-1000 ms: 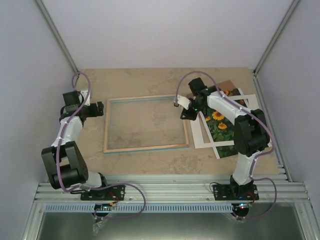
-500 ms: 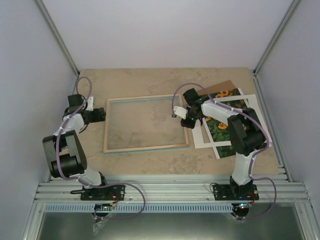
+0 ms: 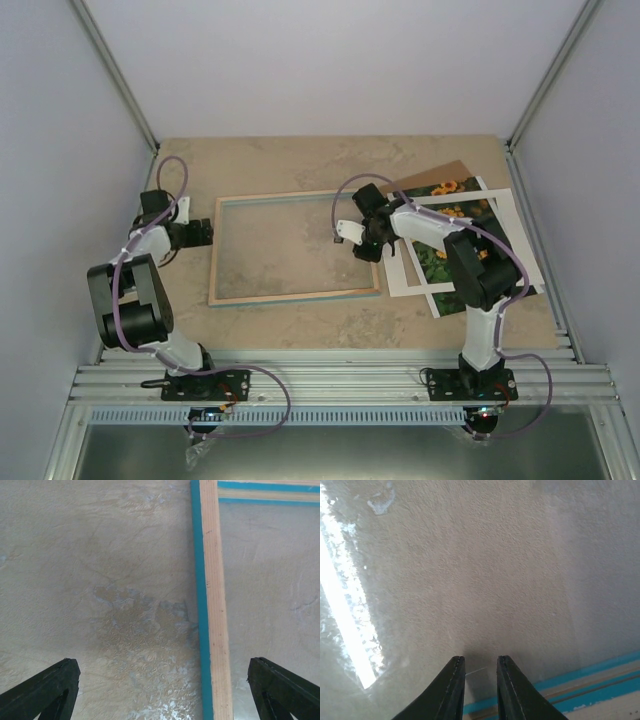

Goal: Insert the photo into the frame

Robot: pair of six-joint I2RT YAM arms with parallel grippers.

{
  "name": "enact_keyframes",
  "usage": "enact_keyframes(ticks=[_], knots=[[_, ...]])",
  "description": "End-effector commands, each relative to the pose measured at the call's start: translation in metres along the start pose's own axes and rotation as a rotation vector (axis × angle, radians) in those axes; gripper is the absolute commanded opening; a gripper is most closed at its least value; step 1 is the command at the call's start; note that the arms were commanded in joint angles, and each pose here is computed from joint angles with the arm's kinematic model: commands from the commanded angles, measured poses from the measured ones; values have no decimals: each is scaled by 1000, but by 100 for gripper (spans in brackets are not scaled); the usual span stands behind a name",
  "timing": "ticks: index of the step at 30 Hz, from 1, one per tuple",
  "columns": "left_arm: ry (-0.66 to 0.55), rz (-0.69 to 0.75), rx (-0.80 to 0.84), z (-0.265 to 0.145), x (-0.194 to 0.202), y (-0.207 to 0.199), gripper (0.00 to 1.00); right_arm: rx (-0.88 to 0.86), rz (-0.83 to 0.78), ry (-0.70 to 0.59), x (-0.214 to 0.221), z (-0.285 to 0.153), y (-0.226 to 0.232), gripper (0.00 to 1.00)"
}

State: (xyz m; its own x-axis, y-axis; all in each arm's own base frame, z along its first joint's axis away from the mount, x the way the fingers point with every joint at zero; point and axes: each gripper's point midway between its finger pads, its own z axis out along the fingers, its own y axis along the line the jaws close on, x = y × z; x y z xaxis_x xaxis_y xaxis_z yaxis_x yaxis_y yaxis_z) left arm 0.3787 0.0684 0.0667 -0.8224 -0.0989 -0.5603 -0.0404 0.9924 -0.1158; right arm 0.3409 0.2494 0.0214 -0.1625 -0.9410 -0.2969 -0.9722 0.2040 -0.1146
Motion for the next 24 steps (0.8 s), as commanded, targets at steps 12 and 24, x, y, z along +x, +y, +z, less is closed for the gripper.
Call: enact_keyframes(ticks=[12, 24], knots=[[-338, 134, 24, -95, -85, -25, 99, 25, 225, -398, -32, -139, -63, 71], [-299, 308, 221, -100, -86, -90, 99, 272, 567, -628, 67, -236, -140, 98]])
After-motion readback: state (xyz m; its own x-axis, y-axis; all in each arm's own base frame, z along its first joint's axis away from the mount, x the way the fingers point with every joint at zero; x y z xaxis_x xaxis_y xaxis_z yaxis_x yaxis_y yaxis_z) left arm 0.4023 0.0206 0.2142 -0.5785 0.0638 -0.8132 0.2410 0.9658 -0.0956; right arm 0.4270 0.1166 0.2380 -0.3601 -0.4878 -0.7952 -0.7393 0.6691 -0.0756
